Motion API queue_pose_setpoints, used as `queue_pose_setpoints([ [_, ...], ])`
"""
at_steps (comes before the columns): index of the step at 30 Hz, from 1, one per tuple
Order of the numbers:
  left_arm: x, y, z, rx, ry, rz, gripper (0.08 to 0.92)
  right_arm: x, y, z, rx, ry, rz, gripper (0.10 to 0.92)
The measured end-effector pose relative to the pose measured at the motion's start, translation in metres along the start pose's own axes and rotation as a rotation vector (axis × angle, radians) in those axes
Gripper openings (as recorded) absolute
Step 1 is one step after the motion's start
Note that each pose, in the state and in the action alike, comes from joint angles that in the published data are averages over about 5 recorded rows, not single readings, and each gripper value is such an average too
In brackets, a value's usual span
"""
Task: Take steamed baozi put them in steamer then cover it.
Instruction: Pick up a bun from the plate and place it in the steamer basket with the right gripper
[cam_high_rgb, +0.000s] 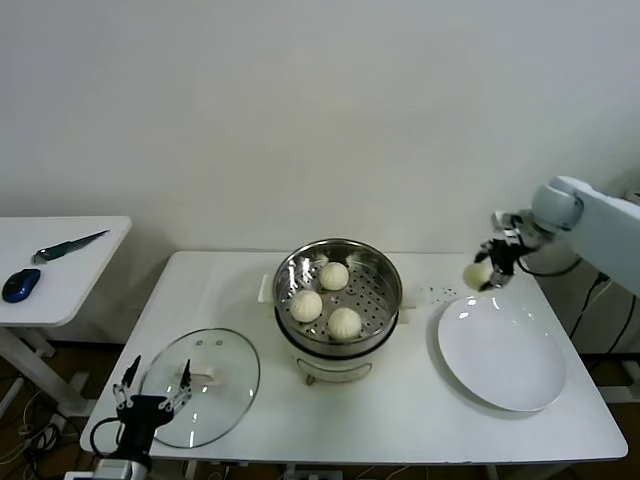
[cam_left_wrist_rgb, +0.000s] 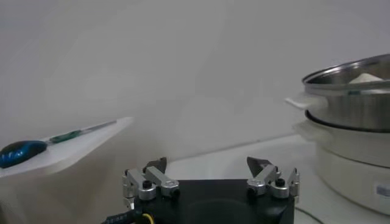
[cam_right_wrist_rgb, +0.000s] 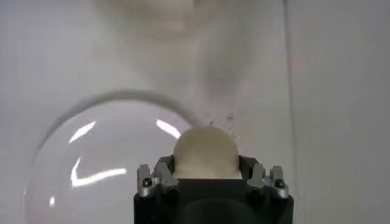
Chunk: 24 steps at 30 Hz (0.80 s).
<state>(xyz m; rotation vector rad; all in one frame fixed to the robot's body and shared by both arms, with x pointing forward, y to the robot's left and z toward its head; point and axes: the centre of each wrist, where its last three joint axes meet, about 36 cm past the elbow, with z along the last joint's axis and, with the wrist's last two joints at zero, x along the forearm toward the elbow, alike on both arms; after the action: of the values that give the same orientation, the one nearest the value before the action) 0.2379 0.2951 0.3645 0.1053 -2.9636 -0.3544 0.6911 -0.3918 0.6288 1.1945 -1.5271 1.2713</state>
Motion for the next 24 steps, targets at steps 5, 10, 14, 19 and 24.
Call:
queue_pose_setpoints([
  [5, -0.001, -0.005, -0.002, 0.02, -0.007, 0.011, 0.823, 0.024, -0.017, -0.06, 0.035, -0.048, 0.004, 0.679],
  [10, -0.002, -0.007, -0.003, 0.031, -0.011, 0.018, 0.823, 0.033, -0.024, -0.115, 0.059, -0.084, -0.012, 0.679],
  [14, -0.003, -0.007, -0.001, 0.034, -0.012, 0.021, 0.823, 0.03, -0.025, -0.154, 0.082, -0.099, -0.035, 0.679],
  [19, -0.003, -0.007, 0.0, 0.033, -0.011, 0.024, 0.823, 0.018, -0.02, -0.196, 0.122, -0.093, -0.067, 0.681],
  [24, -0.005, -0.005, 0.0, 0.031, -0.013, 0.023, 0.823, -0.004, -0.012, -0.221, 0.148, -0.07, -0.096, 0.679],
])
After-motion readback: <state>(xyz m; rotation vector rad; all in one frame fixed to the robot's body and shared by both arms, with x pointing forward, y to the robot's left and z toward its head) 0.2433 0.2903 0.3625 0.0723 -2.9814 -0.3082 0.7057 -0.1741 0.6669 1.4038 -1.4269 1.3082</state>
